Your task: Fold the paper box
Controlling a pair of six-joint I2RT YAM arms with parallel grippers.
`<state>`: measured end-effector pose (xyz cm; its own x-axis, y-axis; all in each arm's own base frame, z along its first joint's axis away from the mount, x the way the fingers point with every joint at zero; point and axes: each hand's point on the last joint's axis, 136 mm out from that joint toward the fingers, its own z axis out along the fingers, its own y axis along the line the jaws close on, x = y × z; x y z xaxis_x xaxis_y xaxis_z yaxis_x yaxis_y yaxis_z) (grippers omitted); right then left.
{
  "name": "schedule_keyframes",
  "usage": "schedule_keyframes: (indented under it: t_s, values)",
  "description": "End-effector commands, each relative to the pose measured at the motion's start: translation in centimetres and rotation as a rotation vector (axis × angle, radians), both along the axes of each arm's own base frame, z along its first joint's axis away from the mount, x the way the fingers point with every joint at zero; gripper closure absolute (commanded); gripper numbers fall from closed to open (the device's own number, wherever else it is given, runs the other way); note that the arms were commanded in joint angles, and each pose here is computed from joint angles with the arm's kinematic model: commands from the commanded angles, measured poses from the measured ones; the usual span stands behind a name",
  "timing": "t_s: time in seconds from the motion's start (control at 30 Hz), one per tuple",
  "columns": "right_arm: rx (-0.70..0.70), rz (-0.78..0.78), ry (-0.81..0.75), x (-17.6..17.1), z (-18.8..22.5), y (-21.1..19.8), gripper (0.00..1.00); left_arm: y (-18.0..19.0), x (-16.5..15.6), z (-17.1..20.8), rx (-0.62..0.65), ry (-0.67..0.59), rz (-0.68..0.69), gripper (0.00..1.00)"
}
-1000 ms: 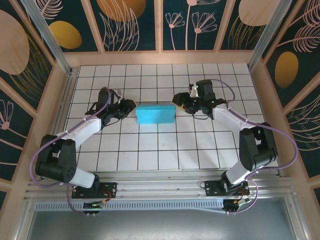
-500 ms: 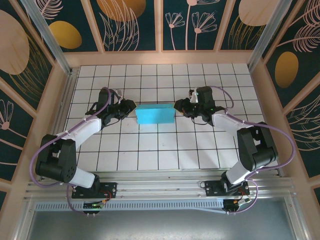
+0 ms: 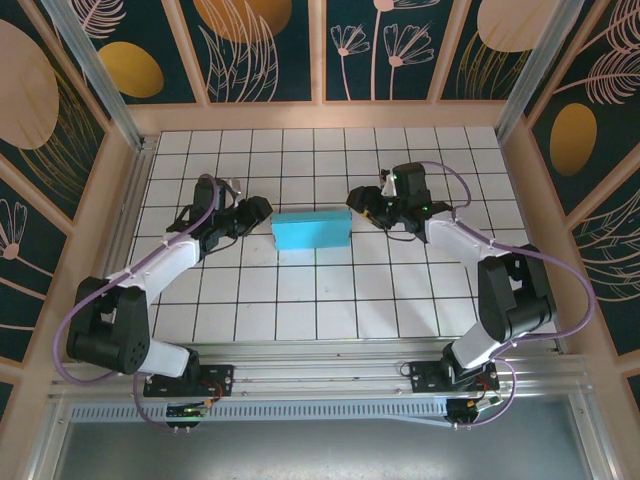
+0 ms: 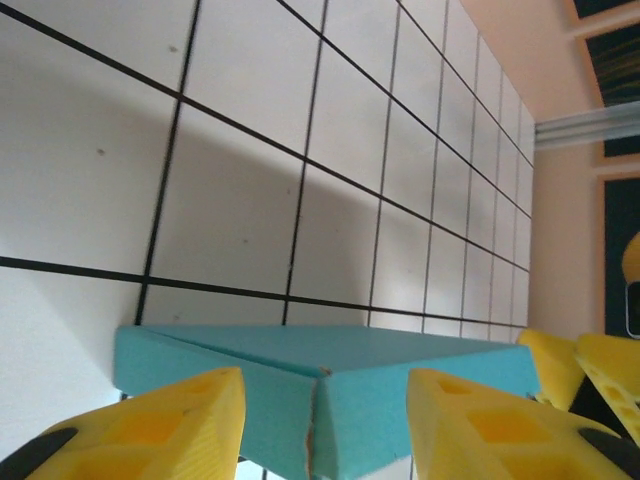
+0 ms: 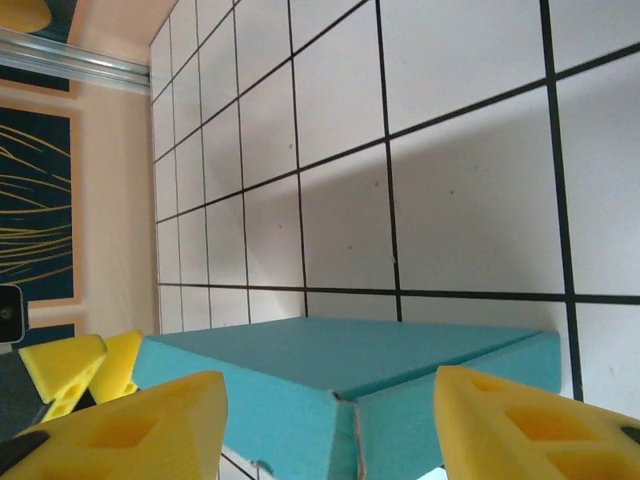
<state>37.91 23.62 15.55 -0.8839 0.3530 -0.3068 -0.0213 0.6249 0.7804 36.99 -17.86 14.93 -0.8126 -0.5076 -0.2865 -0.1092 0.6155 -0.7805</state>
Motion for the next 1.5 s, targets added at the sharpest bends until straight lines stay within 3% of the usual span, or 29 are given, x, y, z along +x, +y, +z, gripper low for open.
schedule_keyframes:
  t_s: [0.0,0.17,0.43,0.67,0.93,1.1,1.23,1.47]
  values:
    - [0.003,0.006,0.035,0.5,-1.3,0.2,0.42,-1.5,-0.6,-0.4,-0.059,0.020,-0.077,0.54]
    - [0.007,0.046,0.080,-1.0,-2.4,0.9,0.46,-0.5,-2.4,-2.5,0.012,0.095,-0.062,0.54]
    - [0.024,0.074,0.099,-2.5,-3.0,1.3,0.39,-0.4,-3.5,-4.0,0.007,0.103,-0.067,0.54]
    - [0.097,0.152,0.051,-2.6,-0.4,2.9,0.29,-0.7,-3.1,-2.6,0.004,0.054,-0.091,0.53]
    - [0.103,0.157,0.057,-2.9,-0.8,2.9,0.22,-0.4,-3.2,-1.8,-0.008,0.033,-0.059,0.34]
    - [0.087,0.142,0.077,-2.9,-2.0,2.6,0.28,-0.4,-3.2,-2.7,-0.015,0.052,-0.055,0.34]
    - [0.050,0.122,0.104,-2.8,-3.4,2.2,0.40,-0.5,-3.0,-3.5,-0.011,0.066,-0.056,0.39]
    - [-0.071,0.086,0.142,-3.4,-6.8,0.6,0.57,0.0,-3.8,-5.3,0.010,0.098,-0.042,0.58]
